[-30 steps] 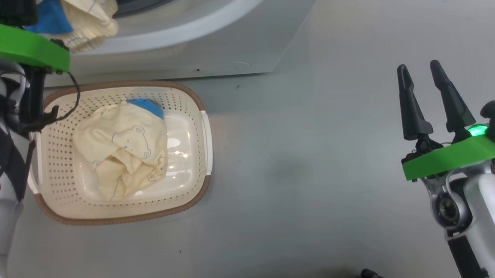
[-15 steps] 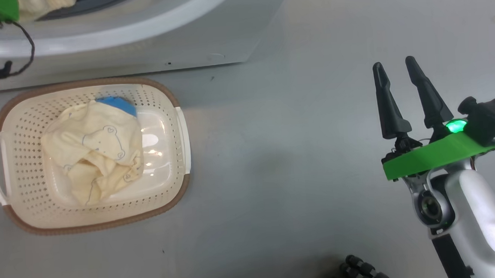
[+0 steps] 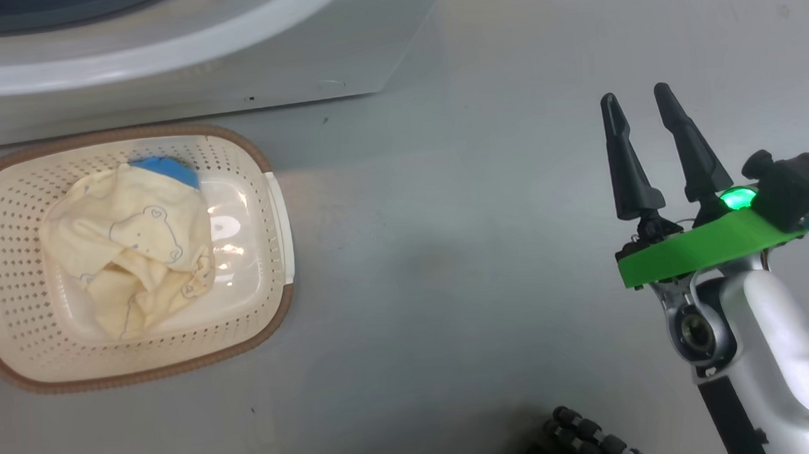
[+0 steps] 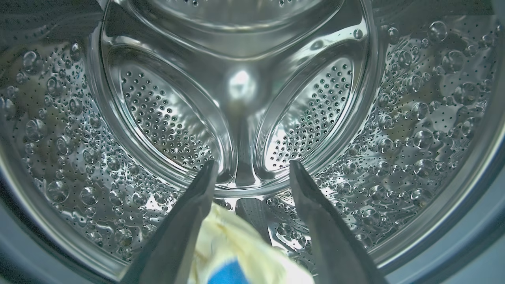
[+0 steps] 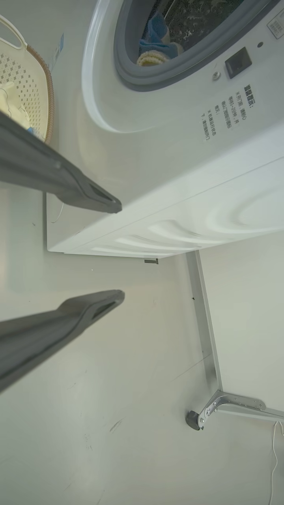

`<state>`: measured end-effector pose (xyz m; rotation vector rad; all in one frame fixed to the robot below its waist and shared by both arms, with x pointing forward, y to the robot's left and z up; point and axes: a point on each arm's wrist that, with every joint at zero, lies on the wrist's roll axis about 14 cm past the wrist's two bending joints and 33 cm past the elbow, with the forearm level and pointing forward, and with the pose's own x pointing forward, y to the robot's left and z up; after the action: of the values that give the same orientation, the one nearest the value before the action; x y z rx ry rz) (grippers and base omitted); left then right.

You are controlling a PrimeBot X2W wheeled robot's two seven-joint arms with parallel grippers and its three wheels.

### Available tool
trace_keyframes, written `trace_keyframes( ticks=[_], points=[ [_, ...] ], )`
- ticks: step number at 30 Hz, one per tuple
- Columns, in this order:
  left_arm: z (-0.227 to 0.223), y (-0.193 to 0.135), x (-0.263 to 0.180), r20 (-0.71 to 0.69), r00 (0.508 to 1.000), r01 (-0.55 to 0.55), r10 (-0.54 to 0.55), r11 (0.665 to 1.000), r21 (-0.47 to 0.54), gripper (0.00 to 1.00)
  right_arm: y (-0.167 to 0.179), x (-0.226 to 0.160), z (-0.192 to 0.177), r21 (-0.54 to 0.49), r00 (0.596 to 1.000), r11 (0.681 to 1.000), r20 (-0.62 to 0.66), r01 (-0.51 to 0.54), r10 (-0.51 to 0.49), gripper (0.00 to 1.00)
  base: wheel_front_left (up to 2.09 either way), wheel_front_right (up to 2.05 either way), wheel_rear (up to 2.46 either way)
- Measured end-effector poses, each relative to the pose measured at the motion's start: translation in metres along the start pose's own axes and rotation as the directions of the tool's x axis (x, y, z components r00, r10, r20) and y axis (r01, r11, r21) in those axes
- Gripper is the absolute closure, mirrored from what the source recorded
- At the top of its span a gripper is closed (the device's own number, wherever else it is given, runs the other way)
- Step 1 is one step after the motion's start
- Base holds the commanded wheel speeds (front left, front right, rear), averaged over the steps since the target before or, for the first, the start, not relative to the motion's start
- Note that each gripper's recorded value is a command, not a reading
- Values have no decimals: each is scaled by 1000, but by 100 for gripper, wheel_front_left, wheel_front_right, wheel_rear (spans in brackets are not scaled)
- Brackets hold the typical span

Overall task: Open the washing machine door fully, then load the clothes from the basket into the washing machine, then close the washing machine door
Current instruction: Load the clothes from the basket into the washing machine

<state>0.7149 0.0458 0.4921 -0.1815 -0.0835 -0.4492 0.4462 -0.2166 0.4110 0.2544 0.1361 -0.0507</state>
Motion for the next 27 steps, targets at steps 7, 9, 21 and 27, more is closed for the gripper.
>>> trace_keyframes(
  ticks=[7,9,21,27],
  points=[
    [0,1,-6,-7,1000,-10,10,1000,2,0,4,1,2,9,1000,1000,9,-8,8,0,0,0,0],
    [-3,0,-9,-14,1000,-13,12,1000,-5,0,6,2,3,11,1000,1000,11,-13,13,0,0,0,0],
    [-13,-11,-35,-42,999,-14,13,1000,-17,0,11,5,13,13,999,999,41,-33,33,0,0,0,0],
    [-15,-14,-60,-56,998,-28,26,999,-36,0,16,6,23,7,996,998,65,-56,56,0,0,0,0]
  ],
)
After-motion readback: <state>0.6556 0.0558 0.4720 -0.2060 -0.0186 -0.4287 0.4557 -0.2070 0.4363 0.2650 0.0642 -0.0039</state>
